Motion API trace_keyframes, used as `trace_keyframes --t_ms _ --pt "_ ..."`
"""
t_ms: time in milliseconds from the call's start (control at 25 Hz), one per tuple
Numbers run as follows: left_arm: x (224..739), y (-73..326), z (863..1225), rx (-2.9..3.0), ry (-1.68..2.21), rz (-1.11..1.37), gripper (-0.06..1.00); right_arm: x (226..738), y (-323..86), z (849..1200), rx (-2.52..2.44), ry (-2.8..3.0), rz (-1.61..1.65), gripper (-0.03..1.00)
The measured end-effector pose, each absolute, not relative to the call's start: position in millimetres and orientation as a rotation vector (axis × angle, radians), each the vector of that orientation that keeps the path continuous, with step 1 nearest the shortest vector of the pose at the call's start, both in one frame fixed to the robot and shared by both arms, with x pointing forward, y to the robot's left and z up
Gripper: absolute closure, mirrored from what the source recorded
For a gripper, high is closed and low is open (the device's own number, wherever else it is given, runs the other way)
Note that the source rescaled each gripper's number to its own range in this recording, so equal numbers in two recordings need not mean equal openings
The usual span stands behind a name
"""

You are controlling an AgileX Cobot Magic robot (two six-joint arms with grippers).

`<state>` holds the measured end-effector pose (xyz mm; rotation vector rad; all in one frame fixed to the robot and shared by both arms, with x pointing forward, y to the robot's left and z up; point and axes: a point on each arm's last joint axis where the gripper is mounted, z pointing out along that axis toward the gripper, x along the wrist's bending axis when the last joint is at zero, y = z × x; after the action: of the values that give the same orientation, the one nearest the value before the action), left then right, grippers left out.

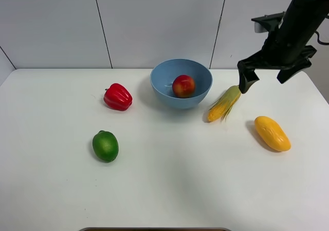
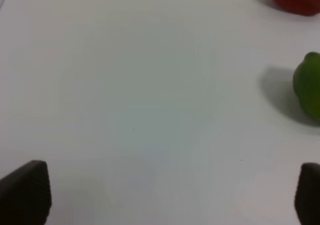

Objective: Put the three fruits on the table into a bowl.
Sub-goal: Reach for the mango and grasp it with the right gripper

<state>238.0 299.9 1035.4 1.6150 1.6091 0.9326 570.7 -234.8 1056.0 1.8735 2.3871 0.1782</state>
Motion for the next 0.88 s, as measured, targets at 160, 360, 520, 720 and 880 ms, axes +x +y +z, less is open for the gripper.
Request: trace_keyframes --t_ms 160,360,520,720,880 --pt "238 300 1035 1.615 1.609 0.933 -0.06 566 -252 1041 1.954 2.379 0.116 -0.03" --pt "238 300 1035 1.615 1.609 0.933 -0.06 567 -269 1038 1.990 2.353 0.104 -0.03" --pt "238 300 1035 1.615 1.609 0.933 -0.06 568 -278 1038 2.001 2.342 0.102 -0.03" --pt "238 300 1035 1.615 1.609 0.933 -0.06 568 -291 1038 2.015 2.327 0.099 -0.03" --pt "238 300 1035 1.615 1.609 0.933 -0.06 568 -301 1036 2.041 2.308 0.090 -0.03"
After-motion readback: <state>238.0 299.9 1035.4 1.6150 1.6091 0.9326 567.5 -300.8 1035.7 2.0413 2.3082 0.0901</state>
